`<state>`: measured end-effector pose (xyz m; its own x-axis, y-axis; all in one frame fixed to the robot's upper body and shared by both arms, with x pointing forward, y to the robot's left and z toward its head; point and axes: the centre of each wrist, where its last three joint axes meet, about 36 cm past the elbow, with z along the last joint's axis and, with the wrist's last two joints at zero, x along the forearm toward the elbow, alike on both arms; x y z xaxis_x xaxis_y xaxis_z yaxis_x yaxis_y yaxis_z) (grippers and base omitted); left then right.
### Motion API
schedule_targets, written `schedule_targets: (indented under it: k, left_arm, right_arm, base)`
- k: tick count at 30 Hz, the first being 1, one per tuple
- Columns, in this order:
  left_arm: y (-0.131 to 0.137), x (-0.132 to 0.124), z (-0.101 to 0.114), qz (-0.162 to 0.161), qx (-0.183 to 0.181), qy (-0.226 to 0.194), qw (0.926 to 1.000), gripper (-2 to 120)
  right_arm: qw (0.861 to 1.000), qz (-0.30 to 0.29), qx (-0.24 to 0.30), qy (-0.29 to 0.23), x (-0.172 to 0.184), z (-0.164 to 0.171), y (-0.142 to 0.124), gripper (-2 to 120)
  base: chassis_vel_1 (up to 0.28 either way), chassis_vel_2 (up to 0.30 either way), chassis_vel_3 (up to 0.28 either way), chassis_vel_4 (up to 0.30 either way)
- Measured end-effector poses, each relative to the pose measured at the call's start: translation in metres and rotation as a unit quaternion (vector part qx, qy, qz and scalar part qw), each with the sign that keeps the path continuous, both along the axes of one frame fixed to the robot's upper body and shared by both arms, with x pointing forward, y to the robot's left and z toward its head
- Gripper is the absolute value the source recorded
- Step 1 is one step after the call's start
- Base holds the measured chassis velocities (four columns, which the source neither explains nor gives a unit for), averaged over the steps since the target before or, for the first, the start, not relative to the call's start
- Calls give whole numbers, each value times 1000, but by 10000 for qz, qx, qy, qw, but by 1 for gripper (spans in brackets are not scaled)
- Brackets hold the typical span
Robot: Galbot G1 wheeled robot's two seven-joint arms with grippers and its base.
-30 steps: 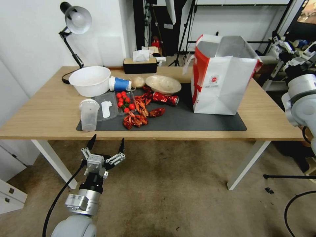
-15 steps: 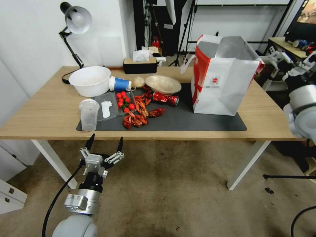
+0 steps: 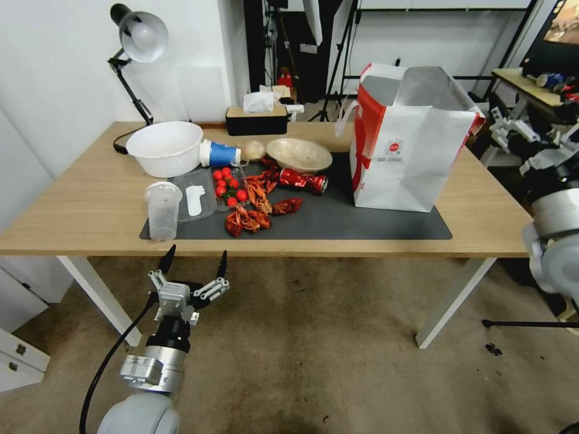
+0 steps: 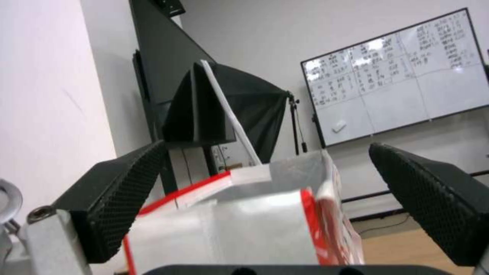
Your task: Pick up the food delivery bag from the floor and place it on the table.
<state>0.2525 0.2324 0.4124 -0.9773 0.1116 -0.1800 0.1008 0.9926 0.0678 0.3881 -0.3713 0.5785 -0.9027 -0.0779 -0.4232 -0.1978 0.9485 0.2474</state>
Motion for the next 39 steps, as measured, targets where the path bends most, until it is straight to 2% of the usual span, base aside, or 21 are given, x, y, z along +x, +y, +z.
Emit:
schedule_targets:
  k: [6,12,13,23,33,36,37,39]
  left_arm:
    - [0,-1,-1,1,-14,-20,10000,100]
    - [-2,0,-1,-11,-31,-16,10000,100]
    - [-2,0,-3,-16,-39,-9,10000,100]
    - [0,1,-3,-7,-28,-16,10000,100]
    - [1,1,-11,2,-57,-26,10000,100]
    - [3,2,-17,30,-64,-31,10000,100]
    - [3,2,-17,30,-64,-31,10000,100]
    - [5,2,-23,63,-55,-32,10000,100]
  right_arm:
    - [10000,-56,-8,-62,-36,-17,19,100]
    - [9998,-120,-53,-162,-52,-23,31,100]
    - [9995,-185,-77,-237,-64,-25,41,100]
    - [9978,-477,-388,-260,-86,-38,62,100]
    - [9952,-679,-698,86,-99,-90,70,100]
    - [9932,-753,-819,334,-105,-123,69,100]
    - [9932,-753,-819,334,-105,-123,69,100]
    - [9913,-811,-864,565,-110,-152,69,100]
  base:
    - [0,0,0,0]
    - [0,0,0,0]
    - [0,0,0,0]
    - [0,0,0,0]
    - [0,0,0,0]
    - [0,0,0,0]
    - [0,0,0,0]
    - [0,0,0,0]
